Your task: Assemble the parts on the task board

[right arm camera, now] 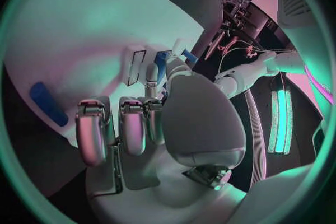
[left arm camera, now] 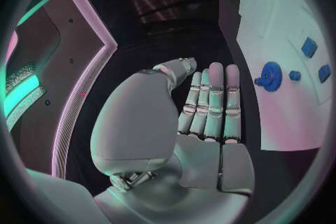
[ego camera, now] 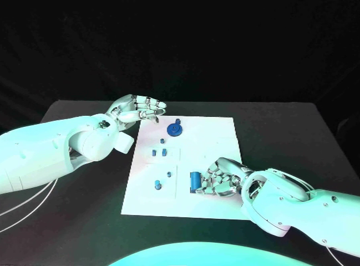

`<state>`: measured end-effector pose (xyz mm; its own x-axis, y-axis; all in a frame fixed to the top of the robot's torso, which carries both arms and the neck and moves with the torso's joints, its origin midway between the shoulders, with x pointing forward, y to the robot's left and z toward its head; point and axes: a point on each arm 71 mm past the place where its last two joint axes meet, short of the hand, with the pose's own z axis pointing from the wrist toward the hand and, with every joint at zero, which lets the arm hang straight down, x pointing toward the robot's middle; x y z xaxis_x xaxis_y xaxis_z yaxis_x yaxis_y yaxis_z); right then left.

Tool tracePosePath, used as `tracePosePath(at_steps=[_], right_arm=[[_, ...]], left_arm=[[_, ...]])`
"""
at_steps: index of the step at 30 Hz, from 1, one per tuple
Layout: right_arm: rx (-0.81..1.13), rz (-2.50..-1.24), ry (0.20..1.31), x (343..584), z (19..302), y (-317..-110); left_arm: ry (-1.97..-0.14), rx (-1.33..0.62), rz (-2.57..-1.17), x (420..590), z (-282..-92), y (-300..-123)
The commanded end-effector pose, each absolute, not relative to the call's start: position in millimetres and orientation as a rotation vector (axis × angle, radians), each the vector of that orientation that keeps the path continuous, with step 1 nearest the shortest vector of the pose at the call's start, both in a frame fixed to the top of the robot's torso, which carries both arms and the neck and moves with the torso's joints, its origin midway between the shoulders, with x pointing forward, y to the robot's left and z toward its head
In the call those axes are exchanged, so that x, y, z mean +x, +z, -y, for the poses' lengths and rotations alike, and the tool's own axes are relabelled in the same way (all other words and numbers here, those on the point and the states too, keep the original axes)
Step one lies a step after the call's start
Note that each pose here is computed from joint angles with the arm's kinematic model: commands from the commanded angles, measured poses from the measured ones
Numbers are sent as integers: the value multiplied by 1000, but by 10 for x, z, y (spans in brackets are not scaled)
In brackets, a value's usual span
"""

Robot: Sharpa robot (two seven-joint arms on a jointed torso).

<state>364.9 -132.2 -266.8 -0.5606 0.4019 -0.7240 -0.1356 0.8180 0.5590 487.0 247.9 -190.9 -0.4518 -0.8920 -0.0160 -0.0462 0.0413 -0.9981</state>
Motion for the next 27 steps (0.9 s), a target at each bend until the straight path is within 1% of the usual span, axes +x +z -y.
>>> tracePosePath(at_steps=[1, 9, 15, 18, 22, 27], right_arm=[[197, -2035, 692, 3671, 1341, -2661], [180, -2068, 713, 3650, 1343, -2674], [187, -2072, 756, 3625, 1388, -2660], [218, -2039, 808, 3617, 1426, -2627], [275, -1959, 880, 3606, 1524, -2552], [319, -1897, 886, 3589, 1729, -2487]], left_arm=[[-1516, -966, -1606, 4864, -2460, -1900], [-1514, -967, -1606, 4864, -2466, -1900], [-1512, -968, -1605, 4864, -2472, -1900], [-1510, -969, -1604, 4865, -2479, -1901], [-1509, -969, -1603, 4867, -2479, -1902], [-1509, -969, -1602, 4870, -2476, -1906]])
